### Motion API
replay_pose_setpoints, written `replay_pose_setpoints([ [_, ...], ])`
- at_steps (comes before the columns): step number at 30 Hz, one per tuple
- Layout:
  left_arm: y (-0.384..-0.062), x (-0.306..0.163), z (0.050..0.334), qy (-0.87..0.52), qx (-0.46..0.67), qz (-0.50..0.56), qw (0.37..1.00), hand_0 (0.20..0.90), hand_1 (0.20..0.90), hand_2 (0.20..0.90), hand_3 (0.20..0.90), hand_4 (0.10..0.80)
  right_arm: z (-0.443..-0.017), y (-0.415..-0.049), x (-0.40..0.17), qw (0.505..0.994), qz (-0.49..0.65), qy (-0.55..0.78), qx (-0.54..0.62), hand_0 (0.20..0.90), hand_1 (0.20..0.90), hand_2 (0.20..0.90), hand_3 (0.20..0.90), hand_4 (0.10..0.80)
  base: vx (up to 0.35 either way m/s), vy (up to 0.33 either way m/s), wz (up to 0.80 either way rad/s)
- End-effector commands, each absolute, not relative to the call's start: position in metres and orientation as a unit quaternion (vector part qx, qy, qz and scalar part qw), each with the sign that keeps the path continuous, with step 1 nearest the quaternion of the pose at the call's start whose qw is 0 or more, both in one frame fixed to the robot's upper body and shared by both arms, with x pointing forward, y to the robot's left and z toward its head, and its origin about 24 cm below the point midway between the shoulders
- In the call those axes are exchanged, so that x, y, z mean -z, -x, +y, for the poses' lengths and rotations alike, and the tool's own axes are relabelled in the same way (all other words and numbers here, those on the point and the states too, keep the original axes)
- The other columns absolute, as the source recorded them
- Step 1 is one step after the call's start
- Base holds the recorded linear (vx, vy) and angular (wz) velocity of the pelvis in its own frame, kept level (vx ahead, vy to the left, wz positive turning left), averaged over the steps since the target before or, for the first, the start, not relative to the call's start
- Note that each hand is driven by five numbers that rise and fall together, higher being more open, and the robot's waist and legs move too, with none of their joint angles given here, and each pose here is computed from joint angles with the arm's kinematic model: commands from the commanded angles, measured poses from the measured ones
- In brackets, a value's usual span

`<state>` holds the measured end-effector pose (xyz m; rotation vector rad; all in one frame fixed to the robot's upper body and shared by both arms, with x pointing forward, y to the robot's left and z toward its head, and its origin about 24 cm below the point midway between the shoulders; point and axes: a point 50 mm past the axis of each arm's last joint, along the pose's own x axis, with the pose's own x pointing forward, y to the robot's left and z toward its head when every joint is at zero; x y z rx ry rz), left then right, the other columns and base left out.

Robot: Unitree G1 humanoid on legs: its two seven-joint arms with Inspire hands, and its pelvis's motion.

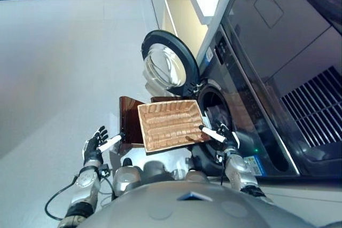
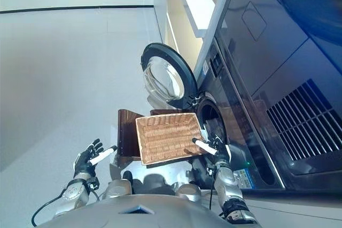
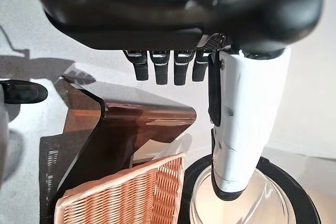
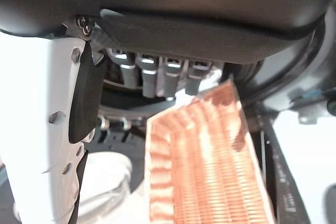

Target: Pick up the clothes and place them into the washing machine

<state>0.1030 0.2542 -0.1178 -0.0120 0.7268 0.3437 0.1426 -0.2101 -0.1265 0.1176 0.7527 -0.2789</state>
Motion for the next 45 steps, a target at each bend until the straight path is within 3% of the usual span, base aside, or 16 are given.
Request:
replay_pose_setpoints([
  [1,-0.149,0.083,0.263,-0.004,-0.152,0.238,0.959,0.900,0.900,0.900,0.900,0.800,-0.275,-0.183,0.076,0.950,0.226,0.028,0.213,0.900,0.900,0.900,0.900,0.800,-0.072,-0.018,0.08],
  [20,-0.183,0.057,0.247,0.018,-0.104,0.166,0.980,0.900,0.900,0.900,0.900,0.800,-0.293,-0.213,0.047,0.945,0.183,0.143,0.229,0.900,0.900,0.900,0.900,0.800,-0.089,-0.008,0.22],
  [25,-0.189,0.047,0.251,0.027,-0.126,0.133,0.983,0.900,0.900,0.900,0.900,0.800,-0.286,-0.254,0.016,0.949,0.123,0.217,0.192,0.900,0.900,0.900,0.900,0.800,-0.114,0.053,-0.45],
  [37,-0.195,0.045,0.238,0.037,-0.093,0.126,0.987,0.900,0.900,0.900,0.900,0.800,-0.284,-0.281,0.004,0.944,0.118,0.228,0.208,0.900,0.900,0.900,0.900,0.800,-0.013,0.055,-0.06],
  [45,-0.197,0.044,0.241,0.031,-0.098,0.124,0.987,0.900,0.900,0.900,0.900,0.800,-0.280,-0.277,0.009,0.947,0.121,0.220,0.203,0.900,0.900,0.900,0.900,0.800,0.032,0.009,0.03],
])
